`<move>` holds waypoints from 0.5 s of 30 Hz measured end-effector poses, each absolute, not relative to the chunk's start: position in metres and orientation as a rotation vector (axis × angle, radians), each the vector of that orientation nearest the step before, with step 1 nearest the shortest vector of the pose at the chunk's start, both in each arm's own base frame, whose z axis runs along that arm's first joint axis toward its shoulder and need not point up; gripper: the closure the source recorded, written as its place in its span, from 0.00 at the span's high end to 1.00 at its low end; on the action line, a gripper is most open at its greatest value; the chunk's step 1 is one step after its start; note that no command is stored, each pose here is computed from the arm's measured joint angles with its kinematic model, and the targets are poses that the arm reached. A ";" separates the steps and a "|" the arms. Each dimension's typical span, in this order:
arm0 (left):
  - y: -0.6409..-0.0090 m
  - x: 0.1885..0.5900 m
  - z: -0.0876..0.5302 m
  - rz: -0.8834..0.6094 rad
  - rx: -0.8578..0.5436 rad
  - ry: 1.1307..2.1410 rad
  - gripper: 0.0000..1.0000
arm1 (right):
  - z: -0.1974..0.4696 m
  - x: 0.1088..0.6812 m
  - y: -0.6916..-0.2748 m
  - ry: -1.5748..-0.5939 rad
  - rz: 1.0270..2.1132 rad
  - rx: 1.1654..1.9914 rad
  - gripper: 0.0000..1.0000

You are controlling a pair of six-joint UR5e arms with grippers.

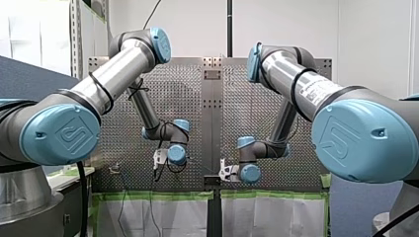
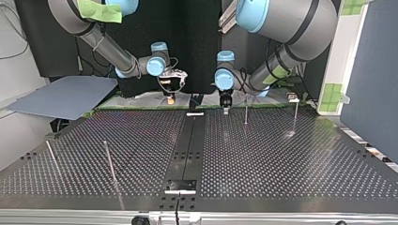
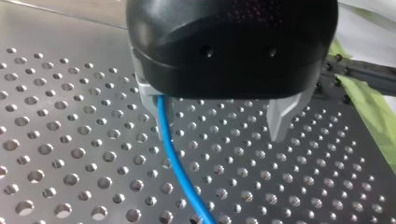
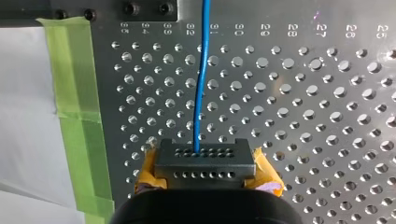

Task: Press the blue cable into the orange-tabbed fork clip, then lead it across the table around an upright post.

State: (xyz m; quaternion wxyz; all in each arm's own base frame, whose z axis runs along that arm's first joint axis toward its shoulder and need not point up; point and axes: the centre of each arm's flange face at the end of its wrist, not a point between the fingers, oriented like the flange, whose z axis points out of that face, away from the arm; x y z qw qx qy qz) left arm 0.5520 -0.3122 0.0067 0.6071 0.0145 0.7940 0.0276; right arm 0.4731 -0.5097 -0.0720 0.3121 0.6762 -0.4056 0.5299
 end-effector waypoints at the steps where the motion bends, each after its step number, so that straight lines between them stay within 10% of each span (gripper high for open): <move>1: -0.312 0.552 0.007 0.064 0.033 1.835 0.99 | -0.074 0.473 -0.509 -1.072 1.395 1.787 0.00; 15: -0.316 0.540 0.023 0.061 0.004 1.792 0.99 | -0.085 0.465 -0.510 -1.088 1.372 1.798 0.00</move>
